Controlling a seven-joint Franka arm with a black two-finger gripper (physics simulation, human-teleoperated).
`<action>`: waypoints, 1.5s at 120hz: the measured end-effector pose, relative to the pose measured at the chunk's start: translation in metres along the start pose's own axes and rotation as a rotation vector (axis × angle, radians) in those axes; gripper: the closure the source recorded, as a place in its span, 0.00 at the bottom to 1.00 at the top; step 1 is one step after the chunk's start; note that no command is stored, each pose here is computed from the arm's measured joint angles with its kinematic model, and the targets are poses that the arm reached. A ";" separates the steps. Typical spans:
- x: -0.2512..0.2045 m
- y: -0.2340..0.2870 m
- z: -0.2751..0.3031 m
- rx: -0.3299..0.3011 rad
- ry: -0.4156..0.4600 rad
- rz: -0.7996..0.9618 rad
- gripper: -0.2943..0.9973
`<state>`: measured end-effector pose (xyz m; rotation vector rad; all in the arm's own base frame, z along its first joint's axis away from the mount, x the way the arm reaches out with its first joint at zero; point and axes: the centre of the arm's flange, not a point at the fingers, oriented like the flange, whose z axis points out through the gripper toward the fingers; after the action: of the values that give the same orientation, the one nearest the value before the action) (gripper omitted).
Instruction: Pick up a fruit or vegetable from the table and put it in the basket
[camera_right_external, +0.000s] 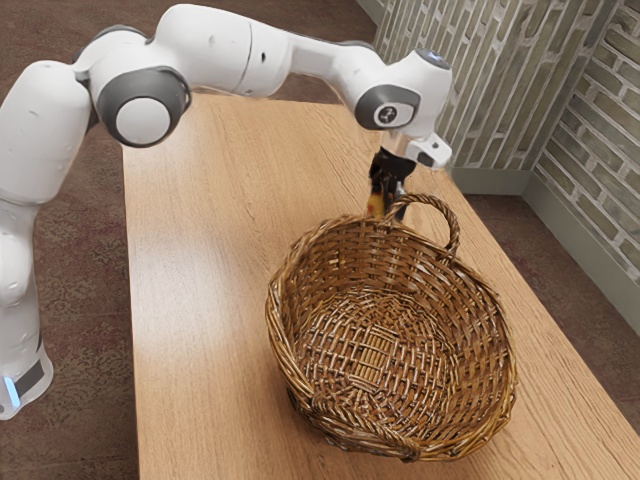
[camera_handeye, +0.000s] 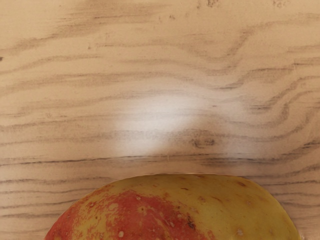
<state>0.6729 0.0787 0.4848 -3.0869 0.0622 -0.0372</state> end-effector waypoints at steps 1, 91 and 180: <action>-0.001 -0.001 -0.003 0.002 0.003 -0.002 0.45; -0.060 0.083 -0.234 0.071 0.201 0.146 0.37; -0.081 0.288 -0.193 0.040 0.084 0.511 0.33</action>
<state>0.5754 -0.2160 0.6597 -2.9266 0.8313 -0.1429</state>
